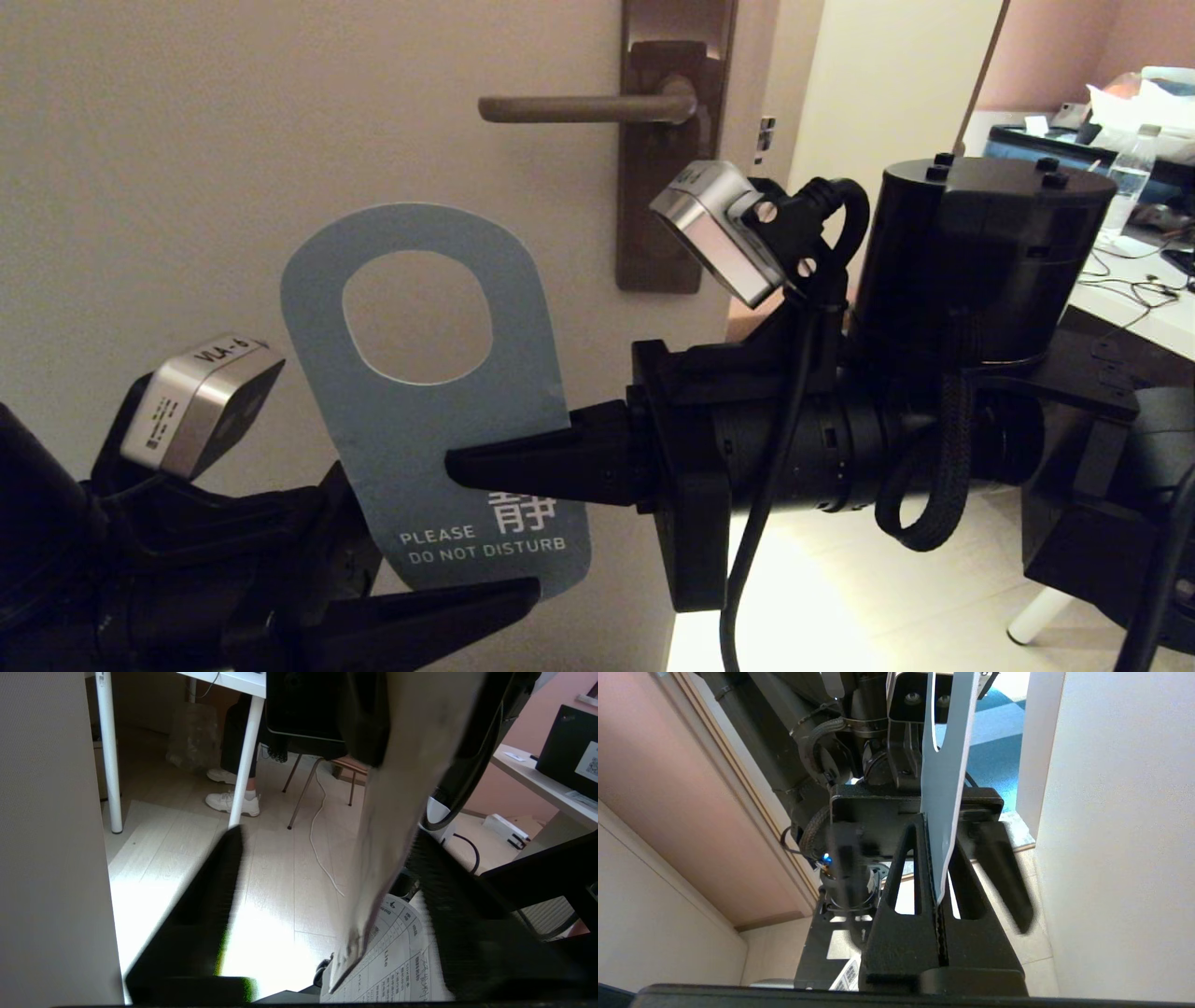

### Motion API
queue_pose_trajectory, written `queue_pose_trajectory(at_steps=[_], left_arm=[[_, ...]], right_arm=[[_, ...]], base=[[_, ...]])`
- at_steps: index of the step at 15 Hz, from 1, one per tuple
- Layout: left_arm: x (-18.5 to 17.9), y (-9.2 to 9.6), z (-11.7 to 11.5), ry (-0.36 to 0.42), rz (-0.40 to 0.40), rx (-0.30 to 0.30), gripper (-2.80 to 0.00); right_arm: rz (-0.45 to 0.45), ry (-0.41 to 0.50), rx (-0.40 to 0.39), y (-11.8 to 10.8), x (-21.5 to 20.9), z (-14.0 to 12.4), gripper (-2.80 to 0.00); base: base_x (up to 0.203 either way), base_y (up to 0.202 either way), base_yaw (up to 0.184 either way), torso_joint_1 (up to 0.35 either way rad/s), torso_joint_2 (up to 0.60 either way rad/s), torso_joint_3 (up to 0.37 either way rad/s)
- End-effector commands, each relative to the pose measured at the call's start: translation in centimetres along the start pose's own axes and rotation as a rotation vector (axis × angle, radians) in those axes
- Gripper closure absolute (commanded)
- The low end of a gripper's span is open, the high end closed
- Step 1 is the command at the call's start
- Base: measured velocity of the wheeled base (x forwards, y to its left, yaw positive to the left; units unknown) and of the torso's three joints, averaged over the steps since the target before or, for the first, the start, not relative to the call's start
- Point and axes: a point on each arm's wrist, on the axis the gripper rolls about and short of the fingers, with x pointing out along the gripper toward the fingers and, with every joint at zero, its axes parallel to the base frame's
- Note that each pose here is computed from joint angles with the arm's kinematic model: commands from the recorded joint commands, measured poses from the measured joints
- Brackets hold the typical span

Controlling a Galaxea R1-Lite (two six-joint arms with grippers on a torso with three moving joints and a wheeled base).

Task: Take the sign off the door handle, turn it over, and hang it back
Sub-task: Hand it to the other hand

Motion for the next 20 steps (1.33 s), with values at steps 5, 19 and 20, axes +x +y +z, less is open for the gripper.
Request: queue_pose_trajectory(at_steps=[5, 19, 20], left_arm=[[0.03, -0.01, 0.06, -0.003, -0.005, -0.002, 0.00], [-0.06, -0.14, 0.19, -0.012, -0.008, 0.008, 0.00], [-0.13, -0.19, 0.24, -0.015, -0.008, 0.011, 0.00]], right_arm=[[0.006, -0.003, -0.002, 0.03, 0.06, 0.07, 0.00], [-0.008, -0.004, 0.000, 0.05, -0.20, 0.04, -2.80], [-0.015, -0.007, -0.001, 0.20, -0.43, 0.13, -2.80]], base=[[0.000, 0.000, 0.000, 0.000, 0.00, 0.000], [0.000, 0.000, 0.000, 0.000, 0.00, 0.000], [0.000, 0.000, 0.000, 0.000, 0.00, 0.000]])
